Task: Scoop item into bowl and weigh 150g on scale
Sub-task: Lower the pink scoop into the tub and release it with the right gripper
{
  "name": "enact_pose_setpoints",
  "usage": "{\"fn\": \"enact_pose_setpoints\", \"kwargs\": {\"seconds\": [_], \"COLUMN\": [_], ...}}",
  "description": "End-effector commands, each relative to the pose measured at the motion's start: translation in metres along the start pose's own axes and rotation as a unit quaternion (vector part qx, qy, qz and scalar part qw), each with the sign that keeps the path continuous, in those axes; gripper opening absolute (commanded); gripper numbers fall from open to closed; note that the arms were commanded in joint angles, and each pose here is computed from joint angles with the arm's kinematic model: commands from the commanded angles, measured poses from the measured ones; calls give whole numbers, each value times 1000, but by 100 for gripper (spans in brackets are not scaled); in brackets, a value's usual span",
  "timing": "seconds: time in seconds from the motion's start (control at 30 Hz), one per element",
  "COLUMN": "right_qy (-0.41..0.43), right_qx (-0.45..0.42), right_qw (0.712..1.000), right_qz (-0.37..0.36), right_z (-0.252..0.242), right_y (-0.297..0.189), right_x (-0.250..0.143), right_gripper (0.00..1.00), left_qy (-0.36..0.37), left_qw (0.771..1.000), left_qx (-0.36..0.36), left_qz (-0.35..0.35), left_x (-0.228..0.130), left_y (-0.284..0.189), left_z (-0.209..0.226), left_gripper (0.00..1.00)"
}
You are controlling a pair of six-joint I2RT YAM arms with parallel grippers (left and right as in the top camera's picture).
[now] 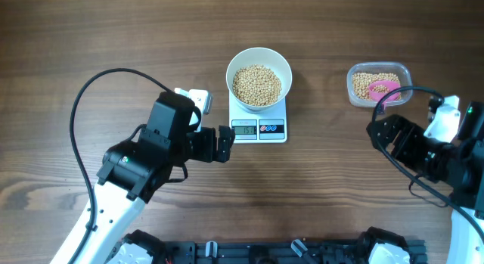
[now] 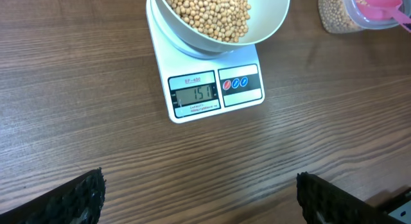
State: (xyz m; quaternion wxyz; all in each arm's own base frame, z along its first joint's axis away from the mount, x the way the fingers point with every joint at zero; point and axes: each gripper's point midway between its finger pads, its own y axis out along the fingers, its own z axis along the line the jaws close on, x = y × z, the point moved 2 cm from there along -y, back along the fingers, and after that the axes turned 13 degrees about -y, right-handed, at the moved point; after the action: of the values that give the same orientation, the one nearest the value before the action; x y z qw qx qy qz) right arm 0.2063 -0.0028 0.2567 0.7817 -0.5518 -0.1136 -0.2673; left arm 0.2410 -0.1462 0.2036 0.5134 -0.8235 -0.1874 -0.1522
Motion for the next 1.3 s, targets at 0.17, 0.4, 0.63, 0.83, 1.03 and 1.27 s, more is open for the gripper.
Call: {"fn": "enact_pose_setpoints", "kwargs": {"seconds": [0.17,0.4,0.63,0.83,1.03,1.27], "right_qy": [90,99,19,12,5,2], "right_qx": [-11,-27,-20,-51,-50,-45], "right_qw": [995,992,999,997,996,996], "right_qz": [34,71,-29,-51,-70,-82], "right_z": [-8,-25,-24,-33,-34,-33], "right_y": [16,44,45,44,46,45], "right_x": [5,15,62,71,79,84], "right_gripper": [100,100,100,100,100,100], "left_qy": [-2,-2,-2,-2,-2,-2], "left_qw": [1000,1000,1000,1000,1000,1000], "left_qx": [6,6,6,6,6,6], "left_qz": [-1,-1,-1,-1,-1,-1], "left_x": [-1,-1,-1,-1,-1,-1], "left_y": [2,2,2,2,2,2], "left_z": [2,2,2,2,2,2], "left_gripper": [100,100,100,100,100,100]}}
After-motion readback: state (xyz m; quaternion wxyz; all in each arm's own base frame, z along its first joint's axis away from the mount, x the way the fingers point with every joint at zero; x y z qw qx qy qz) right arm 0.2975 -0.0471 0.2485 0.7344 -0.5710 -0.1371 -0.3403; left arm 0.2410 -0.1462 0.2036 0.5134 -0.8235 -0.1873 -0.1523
